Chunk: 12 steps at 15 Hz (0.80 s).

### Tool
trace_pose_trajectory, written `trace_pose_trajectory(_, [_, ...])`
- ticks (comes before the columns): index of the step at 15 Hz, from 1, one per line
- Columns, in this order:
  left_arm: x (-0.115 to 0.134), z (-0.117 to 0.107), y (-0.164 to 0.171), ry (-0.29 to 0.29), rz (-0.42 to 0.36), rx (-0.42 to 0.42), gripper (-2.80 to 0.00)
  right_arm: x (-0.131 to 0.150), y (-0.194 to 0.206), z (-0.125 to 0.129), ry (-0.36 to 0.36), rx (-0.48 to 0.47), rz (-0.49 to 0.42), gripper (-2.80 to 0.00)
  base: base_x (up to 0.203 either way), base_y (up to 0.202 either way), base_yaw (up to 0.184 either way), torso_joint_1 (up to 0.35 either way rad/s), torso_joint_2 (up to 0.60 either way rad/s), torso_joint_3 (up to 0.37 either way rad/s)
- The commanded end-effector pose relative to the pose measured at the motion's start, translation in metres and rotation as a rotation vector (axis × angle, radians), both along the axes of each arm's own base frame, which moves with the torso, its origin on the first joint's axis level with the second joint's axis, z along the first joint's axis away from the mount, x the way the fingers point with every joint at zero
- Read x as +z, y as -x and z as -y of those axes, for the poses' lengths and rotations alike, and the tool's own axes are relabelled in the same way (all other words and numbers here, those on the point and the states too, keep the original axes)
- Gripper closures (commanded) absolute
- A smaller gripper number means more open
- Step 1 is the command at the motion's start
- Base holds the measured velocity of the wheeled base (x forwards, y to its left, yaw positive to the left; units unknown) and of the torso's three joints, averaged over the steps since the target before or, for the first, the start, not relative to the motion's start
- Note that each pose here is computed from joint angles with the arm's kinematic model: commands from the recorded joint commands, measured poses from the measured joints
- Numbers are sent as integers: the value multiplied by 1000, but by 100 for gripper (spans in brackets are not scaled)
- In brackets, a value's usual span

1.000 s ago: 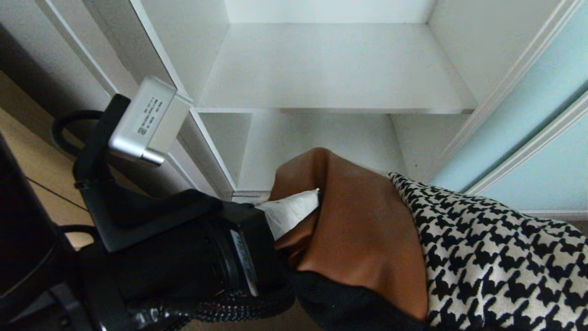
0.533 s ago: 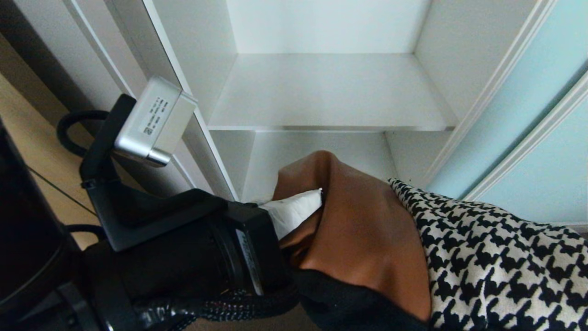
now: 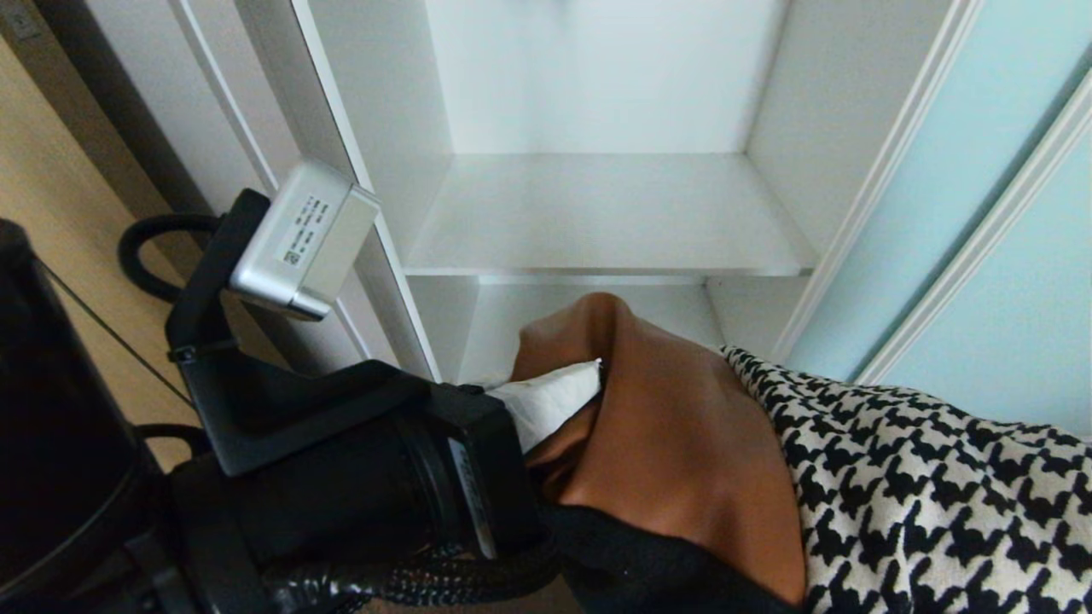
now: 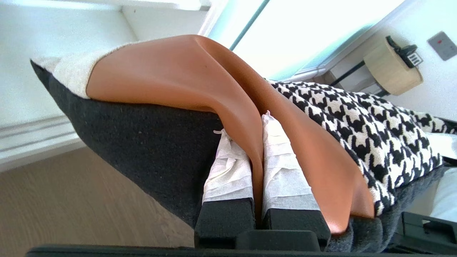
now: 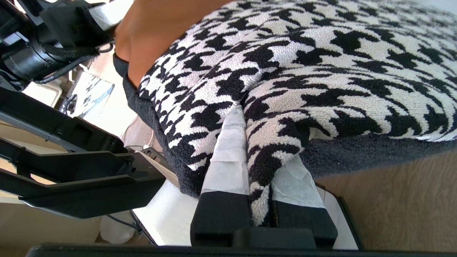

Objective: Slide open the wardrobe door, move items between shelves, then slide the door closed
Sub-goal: Place the pillow on the higher shelf

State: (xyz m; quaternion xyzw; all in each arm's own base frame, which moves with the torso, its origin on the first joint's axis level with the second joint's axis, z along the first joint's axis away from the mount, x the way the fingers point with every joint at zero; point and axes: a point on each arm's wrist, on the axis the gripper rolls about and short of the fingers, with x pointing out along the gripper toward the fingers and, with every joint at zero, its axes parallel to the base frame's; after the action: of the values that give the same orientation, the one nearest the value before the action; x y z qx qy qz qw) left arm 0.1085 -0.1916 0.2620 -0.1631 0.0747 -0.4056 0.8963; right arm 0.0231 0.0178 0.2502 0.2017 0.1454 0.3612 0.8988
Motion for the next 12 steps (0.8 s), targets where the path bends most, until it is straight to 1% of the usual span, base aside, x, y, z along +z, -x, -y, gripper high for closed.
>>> trace_pose_trajectory(1, [-2,1,-1,-5,-4,2,0,0,0,0,-1,4,-6,0,0,0,0,7,-2,203])
trace_pose_trajectory(5, [-3,1,-1,-7,-5,2,0,-1,-1,0,0,4,-11,0,0,0,0,4,1,194])
trace_pose_trajectory(10, [-7,2,-1,-18,-13,2,0,-2,-1,0,1,4,-14,0,0,0,0,4,0,38])
trace_pose_trajectory(11, [-6,1,-1,-6,-8,0,0,-2,-1,0,0,4,-11,0,0,0,0,0,0,0])
trace_pose_trajectory(12, [-3,0,0,19,5,1,0,-1,0,0,-1,4,-8,0,0,0,0,0,0,0])
